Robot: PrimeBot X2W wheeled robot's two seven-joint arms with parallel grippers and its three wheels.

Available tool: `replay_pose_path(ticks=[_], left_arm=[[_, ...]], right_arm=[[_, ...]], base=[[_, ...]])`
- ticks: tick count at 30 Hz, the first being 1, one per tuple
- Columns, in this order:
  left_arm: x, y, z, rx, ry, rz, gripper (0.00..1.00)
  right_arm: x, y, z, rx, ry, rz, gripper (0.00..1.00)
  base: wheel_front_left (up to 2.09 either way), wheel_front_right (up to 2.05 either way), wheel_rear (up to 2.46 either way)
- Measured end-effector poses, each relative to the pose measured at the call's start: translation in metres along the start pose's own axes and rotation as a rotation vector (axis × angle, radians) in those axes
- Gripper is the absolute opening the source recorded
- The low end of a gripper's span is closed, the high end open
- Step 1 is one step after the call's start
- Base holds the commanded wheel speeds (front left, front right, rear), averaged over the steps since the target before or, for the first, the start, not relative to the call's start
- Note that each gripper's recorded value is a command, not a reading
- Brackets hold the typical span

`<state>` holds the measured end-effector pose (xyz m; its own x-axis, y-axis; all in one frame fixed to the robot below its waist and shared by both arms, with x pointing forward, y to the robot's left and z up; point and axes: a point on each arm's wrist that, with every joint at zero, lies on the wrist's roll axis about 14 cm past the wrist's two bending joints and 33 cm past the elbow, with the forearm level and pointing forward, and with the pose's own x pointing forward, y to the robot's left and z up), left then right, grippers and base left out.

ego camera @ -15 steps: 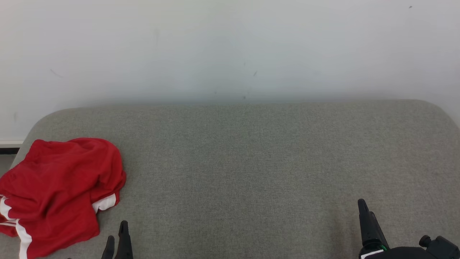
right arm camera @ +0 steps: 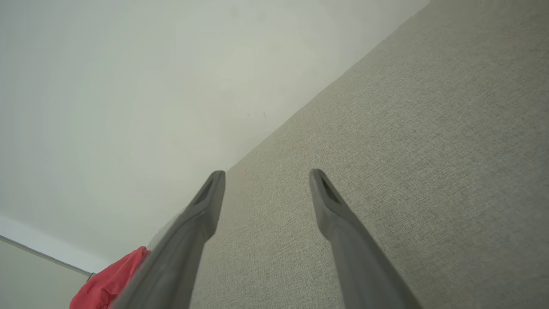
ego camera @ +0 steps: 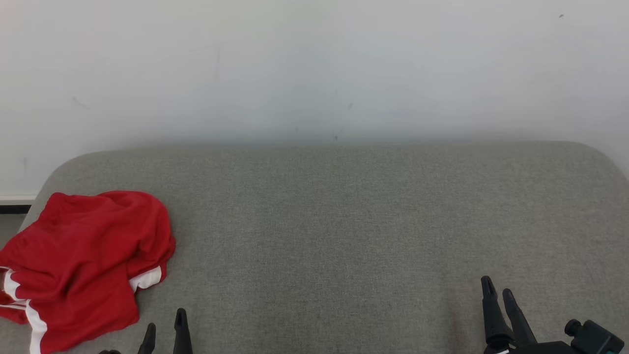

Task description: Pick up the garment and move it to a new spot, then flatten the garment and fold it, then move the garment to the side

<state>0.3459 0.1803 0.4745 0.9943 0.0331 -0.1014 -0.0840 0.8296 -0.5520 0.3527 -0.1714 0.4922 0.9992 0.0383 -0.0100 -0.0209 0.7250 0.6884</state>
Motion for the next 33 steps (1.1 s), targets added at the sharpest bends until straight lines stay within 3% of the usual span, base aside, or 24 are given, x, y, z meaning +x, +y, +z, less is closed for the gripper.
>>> replay_pose_path(ticks=[17,33], left_arm=[[-0.005,-0.008,0.007,0.243,-0.043,-0.049,1.00],[-0.012,-0.014,0.007,0.384,-0.072,-0.086,1.00]], right_arm=[[-0.007,0.000,-0.003,-0.230,0.020,0.020,1.00],[-0.012,0.006,-0.005,-0.369,0.019,0.046,1.00]], base=[[0.00,0.00,0.00],[0.00,0.00,0.00]])
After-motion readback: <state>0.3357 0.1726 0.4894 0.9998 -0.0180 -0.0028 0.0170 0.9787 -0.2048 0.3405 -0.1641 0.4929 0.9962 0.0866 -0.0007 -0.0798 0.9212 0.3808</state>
